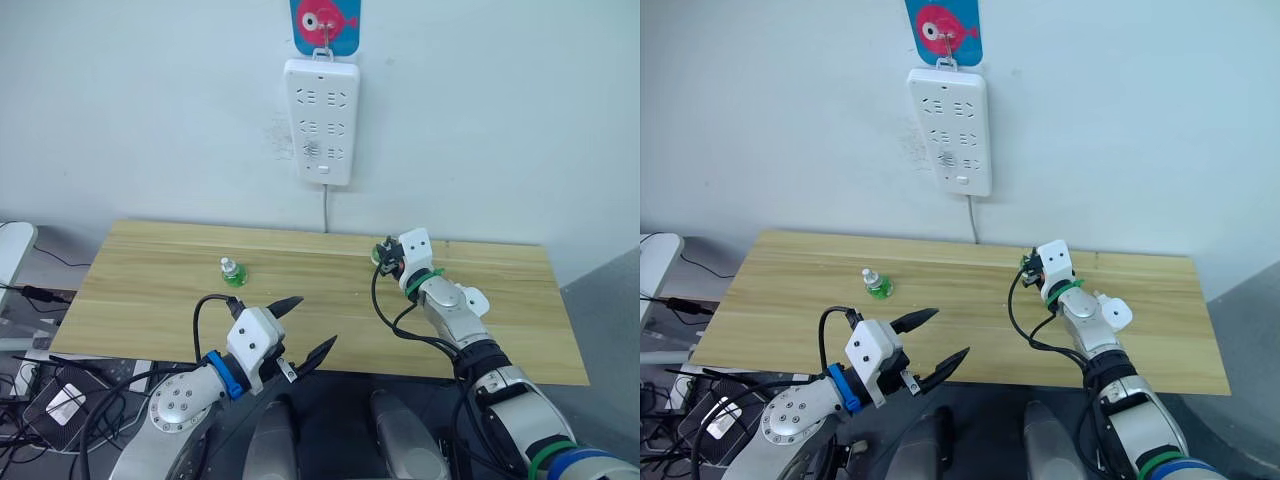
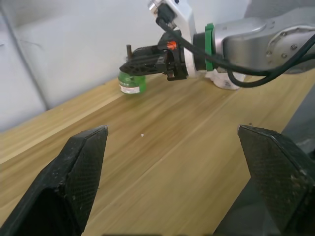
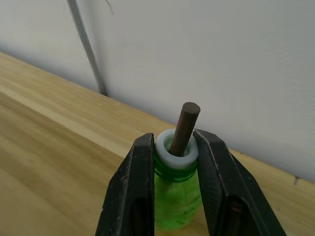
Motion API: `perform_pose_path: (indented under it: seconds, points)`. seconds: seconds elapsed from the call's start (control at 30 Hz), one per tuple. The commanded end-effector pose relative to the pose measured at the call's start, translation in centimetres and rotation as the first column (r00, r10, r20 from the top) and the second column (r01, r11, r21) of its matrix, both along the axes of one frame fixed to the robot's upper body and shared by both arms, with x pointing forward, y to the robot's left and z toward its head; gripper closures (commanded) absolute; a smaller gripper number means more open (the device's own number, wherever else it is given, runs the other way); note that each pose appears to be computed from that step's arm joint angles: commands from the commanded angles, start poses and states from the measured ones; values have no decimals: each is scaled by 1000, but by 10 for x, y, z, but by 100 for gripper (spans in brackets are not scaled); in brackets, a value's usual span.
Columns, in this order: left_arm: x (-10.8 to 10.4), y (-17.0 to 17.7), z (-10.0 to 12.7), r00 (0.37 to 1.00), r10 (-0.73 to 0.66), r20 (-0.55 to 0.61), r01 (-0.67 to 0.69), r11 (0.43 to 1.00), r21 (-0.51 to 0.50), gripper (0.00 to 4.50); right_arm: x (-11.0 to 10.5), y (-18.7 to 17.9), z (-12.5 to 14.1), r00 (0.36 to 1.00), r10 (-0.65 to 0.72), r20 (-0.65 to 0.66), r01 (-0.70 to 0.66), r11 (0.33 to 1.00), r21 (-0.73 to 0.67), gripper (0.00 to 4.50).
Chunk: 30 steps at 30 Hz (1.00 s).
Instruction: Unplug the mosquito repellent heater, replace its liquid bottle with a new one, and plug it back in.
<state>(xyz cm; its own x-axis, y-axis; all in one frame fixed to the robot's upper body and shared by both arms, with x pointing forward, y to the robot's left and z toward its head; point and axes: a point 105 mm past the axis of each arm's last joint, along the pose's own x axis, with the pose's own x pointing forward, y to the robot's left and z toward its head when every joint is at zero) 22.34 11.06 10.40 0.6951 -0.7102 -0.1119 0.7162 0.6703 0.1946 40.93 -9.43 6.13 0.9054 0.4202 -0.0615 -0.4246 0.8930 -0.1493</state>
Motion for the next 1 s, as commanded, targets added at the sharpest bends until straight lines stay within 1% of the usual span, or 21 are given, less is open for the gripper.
perform_pose_path:
  seconds: [0.03,0.1,0.13,0.17,0.2,0.3,0.33,0.37,0.4,0.47,0.53,0.57,0.6,0.67,0.7,0.77,0.83,0.93,1.0]
  points:
    - [-6,2,10,997,26,68,-26,1000,-7,0,-2,-5,-7,1000,26,14,-25,999,-31,369]
    - [0,8,13,993,63,100,-62,998,-12,0,-2,-6,-6,1000,16,22,-16,1000,-19,297]
    - [3,10,14,992,70,106,-69,998,-12,0,-2,-7,-5,1000,11,28,-10,1000,-13,274]
    - [5,11,14,991,73,109,-72,997,-12,0,-1,-8,-4,999,8,33,-7,1000,-8,239]
    - [6,12,13,992,75,104,-74,997,-12,0,-2,-7,-2,999,15,42,-15,1000,-7,191]
    - [9,16,9,991,104,84,-103,995,-12,0,-6,-3,7,996,53,73,-54,999,3,96]
    - [10,22,5,988,140,68,-140,990,-16,0,-9,-3,11,994,68,86,-69,998,10,61]
    - [11,33,-1,978,207,41,-206,978,-25,0,-15,-2,19,988,109,107,-111,994,9,26]
    - [12,40,-5,967,254,22,-253,967,-29,0,-21,-1,24,983,141,119,-143,990,7,2]
    - [9,57,-19,940,341,-27,-341,940,-10,0,-43,9,41,947,284,147,-284,959,-22,2]
    - [2,69,-30,915,397,-68,-397,918,1,0,-72,25,59,879,455,145,-454,890,-42,2]
    - [-1,77,-37,902,426,-77,-424,905,31,0,-87,32,66,831,540,130,-537,841,-60,2]
    - [-3,85,-40,892,446,-77,-444,895,40,0,-101,38,73,781,615,112,-608,789,-90,2]
    - [-5,101,-46,867,493,-73,-490,870,52,0,-122,48,82,696,715,62,-706,698,-122,2]
    - [-4,110,-49,850,520,-77,-518,854,49,0,-129,53,87,664,746,44,-736,663,-134,2]
    - [0,120,-53,829,554,-76,-552,833,49,0,-137,62,92,631,776,15,-768,627,-130,2]
    - [7,124,-55,825,559,-87,-559,829,25,0,-139,71,94,620,785,-3,-776,612,-149,2]
    - [25,131,-52,806,588,-71,-590,807,-5,0,-140,83,93,629,776,-36,-772,619,-143,2]
    - [38,138,-52,793,608,-47,-609,793,4,0,-139,89,91,646,761,-58,-761,636,-129,2]
